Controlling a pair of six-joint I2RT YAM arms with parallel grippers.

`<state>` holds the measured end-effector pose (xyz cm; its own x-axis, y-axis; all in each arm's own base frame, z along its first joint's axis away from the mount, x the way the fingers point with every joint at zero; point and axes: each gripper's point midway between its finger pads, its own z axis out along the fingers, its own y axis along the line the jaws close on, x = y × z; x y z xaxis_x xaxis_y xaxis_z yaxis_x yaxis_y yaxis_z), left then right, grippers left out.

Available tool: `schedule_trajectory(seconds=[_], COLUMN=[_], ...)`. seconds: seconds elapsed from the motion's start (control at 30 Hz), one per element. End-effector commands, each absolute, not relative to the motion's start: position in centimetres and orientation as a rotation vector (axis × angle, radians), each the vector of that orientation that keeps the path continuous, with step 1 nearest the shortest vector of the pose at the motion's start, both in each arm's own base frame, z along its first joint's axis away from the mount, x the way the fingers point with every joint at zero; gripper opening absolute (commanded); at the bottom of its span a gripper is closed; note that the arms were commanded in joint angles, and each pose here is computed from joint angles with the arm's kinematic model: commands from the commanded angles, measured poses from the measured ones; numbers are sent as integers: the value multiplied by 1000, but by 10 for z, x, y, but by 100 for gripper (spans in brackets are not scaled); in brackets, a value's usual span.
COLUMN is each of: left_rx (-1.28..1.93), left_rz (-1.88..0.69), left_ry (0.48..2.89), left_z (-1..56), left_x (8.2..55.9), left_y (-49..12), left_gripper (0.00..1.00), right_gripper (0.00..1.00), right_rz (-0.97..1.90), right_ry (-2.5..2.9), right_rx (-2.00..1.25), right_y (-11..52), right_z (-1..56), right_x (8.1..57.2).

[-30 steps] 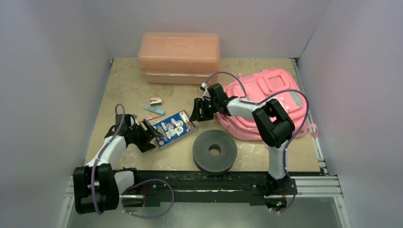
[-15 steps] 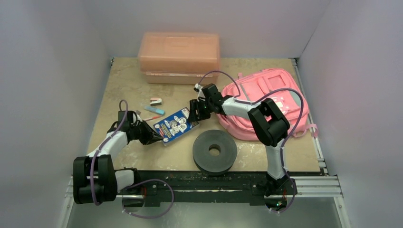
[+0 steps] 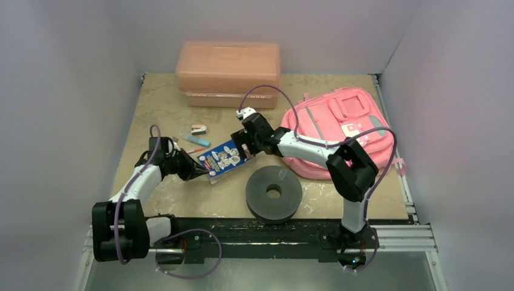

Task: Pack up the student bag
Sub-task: Pick up the book from the center of the board.

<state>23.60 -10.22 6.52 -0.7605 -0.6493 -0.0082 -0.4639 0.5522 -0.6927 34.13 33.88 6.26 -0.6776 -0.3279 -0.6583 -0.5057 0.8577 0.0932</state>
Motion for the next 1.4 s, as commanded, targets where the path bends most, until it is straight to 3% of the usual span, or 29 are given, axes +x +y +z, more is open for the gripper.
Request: schedule_trajectory(seconds=[0.0, 0.17, 0.33, 1.07, 1.37], left_rx=[-878, -887, -898, -892, -890], left_rz=[-1057, -1069, -1065, -1071, -1100], left_ry=[2484, 2498, 2496, 2474, 2456], left_z=[88, 89, 92, 108, 117], left_x=[246, 244, 241, 239, 239], left_y=[-107, -108, -108, -108, -111], left_gripper=[0, 0, 0, 0, 0], right_gripper=[99, 99, 99, 93, 85], right_rz=[51, 262, 278, 442, 123], right_ry=[2072, 1799, 1591, 1419, 1312], right_rx=[-701, -1002, -1192, -1225, -1014], right_y=[337, 399, 434, 468, 465], right_z=[134, 156, 146, 143, 149], right_x=[341, 287, 254, 211, 245])
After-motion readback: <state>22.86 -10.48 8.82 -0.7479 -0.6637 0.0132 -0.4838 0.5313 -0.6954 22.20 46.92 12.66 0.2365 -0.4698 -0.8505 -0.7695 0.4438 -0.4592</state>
